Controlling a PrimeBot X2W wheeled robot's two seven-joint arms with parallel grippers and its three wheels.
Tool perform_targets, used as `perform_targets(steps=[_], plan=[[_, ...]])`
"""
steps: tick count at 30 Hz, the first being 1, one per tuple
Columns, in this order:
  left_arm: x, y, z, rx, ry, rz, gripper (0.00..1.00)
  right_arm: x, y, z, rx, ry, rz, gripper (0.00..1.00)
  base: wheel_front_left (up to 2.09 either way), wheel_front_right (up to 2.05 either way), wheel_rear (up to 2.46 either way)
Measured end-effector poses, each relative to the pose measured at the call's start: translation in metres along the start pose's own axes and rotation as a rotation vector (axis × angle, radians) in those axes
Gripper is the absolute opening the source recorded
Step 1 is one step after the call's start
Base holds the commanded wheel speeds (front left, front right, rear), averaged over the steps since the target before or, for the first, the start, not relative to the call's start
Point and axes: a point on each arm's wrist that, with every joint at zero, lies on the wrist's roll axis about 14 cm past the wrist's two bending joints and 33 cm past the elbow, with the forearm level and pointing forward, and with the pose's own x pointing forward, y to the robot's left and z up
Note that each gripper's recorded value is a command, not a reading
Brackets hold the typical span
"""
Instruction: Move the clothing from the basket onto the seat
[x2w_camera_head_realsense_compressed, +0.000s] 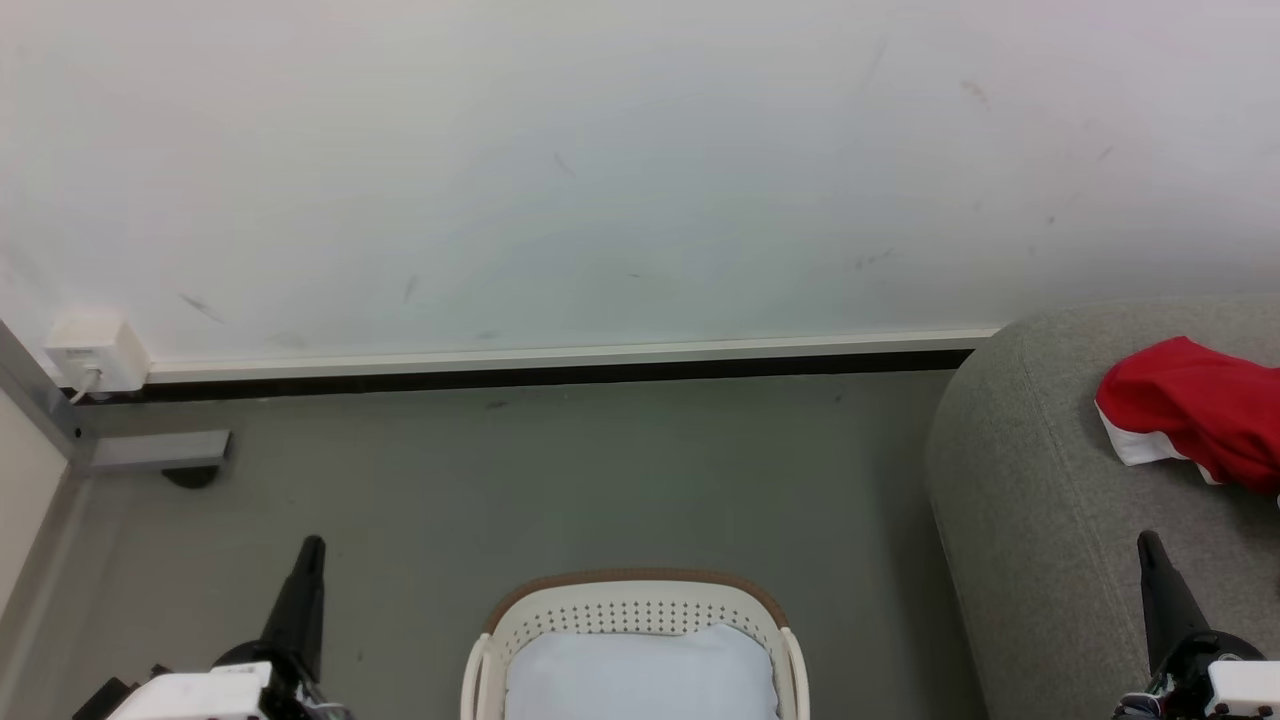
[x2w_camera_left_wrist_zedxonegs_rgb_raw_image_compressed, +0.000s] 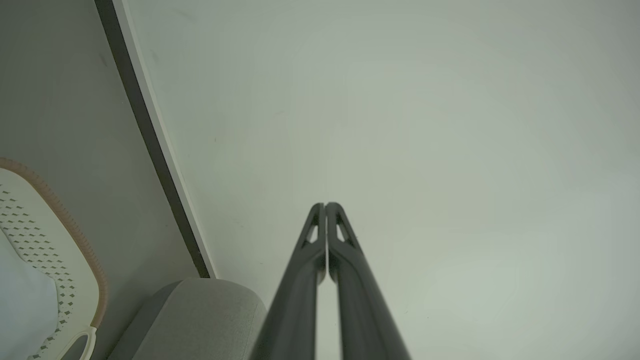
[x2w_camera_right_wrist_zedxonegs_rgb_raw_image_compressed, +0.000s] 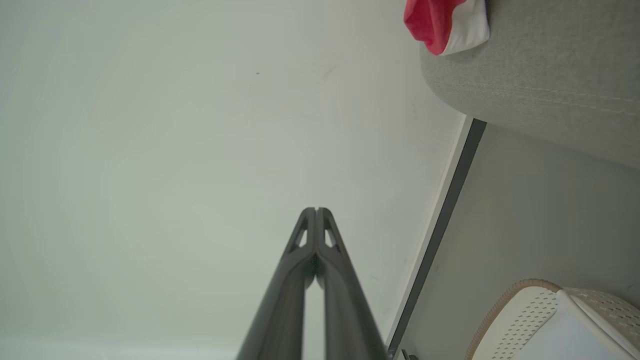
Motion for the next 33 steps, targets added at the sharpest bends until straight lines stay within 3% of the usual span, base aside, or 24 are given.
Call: perform_targets(steps=[33], plan=[[0.0000, 0.0000, 0.0001, 0.000, 0.000, 0.000, 0.00, 0.0000, 0.0001, 0.0001, 0.001, 0.000, 0.000, 0.00, 0.00, 0.00, 0.00]])
